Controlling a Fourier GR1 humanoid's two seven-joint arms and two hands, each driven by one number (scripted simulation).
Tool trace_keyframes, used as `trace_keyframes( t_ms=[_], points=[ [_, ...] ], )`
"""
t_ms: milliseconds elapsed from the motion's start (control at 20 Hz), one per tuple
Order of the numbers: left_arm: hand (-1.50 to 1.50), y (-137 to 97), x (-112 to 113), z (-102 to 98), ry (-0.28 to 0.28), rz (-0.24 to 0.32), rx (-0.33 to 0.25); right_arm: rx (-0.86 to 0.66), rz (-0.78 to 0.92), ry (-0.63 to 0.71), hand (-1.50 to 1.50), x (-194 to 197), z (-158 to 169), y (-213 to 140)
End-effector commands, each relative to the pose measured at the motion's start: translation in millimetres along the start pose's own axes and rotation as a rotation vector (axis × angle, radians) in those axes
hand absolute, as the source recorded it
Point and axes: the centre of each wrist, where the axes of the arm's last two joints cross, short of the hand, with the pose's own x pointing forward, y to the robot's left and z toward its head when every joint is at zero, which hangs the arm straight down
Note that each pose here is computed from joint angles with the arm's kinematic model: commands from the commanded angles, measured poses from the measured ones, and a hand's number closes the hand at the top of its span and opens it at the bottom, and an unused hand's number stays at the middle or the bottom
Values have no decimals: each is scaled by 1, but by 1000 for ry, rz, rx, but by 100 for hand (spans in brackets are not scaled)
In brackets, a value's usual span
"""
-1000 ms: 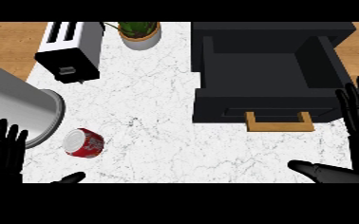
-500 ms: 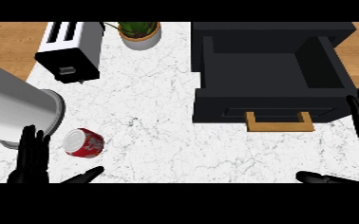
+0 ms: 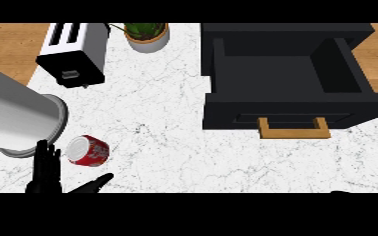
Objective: Pick up the can, place it into the drawer and close the drawer
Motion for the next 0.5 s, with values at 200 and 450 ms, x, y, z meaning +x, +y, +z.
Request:
trace_keyframes(
  t_ms=[200, 450],
  points=[
    [-150, 2, -49, -8, 47, 7, 19, 1, -8, -25, -150, 9, 14, -2],
    [-150, -6, -64, -17, 54, 17, 27, -23, 21, -11, -150, 10, -8, -1]
  ],
)
